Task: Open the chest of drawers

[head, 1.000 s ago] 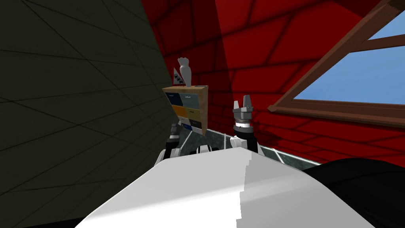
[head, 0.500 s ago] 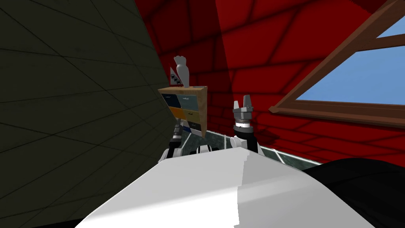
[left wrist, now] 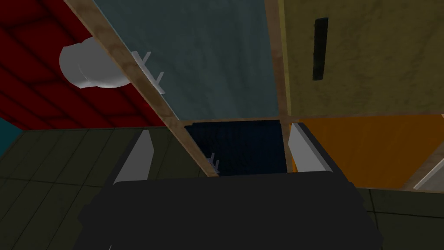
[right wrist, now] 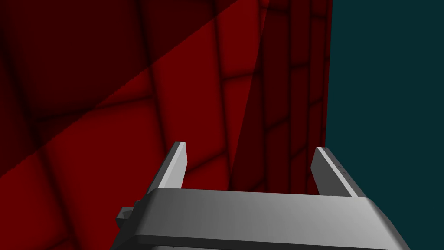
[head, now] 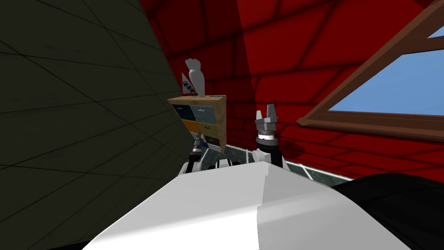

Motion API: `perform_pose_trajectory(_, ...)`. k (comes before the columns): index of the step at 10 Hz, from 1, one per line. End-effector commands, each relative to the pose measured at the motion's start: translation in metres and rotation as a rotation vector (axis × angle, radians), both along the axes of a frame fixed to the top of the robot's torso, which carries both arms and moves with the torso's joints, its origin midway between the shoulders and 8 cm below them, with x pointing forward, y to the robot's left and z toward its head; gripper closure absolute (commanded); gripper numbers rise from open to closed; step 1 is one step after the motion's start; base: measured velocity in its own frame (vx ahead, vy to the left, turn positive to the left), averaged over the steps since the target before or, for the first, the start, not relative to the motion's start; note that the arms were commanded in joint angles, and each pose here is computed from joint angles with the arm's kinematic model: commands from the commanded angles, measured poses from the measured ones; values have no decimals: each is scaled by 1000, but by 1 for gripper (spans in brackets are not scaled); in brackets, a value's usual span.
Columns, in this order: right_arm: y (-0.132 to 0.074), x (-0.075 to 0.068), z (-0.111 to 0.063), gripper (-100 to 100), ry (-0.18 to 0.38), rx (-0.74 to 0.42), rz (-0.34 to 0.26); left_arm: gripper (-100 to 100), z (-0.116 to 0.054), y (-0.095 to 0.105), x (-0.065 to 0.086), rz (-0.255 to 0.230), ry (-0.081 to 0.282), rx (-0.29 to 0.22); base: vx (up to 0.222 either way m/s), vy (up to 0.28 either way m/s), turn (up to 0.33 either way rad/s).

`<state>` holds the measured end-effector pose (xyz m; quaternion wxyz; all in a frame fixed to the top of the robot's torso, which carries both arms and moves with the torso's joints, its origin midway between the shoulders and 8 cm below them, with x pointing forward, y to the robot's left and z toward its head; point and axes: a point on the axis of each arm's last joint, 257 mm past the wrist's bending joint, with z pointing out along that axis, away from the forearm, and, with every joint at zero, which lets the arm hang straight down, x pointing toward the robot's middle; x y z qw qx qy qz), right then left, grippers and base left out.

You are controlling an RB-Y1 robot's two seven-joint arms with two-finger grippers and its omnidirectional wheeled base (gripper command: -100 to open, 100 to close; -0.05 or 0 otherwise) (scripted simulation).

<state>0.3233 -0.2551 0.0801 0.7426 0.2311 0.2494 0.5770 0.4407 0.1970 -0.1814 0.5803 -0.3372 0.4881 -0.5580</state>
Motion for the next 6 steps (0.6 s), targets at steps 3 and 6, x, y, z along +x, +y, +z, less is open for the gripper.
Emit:
perform_pose_trajectory(3, 0, 0, 0, 0, 0, 0, 0, -100, -40, -9, 7, -26, 72, 38, 124, 10, -71)
perform_pose_trajectory(6, 0, 0, 0, 0, 0, 0, 0, -100, -64, -13, 10, -42, 116, 66, 114, 12, -63)
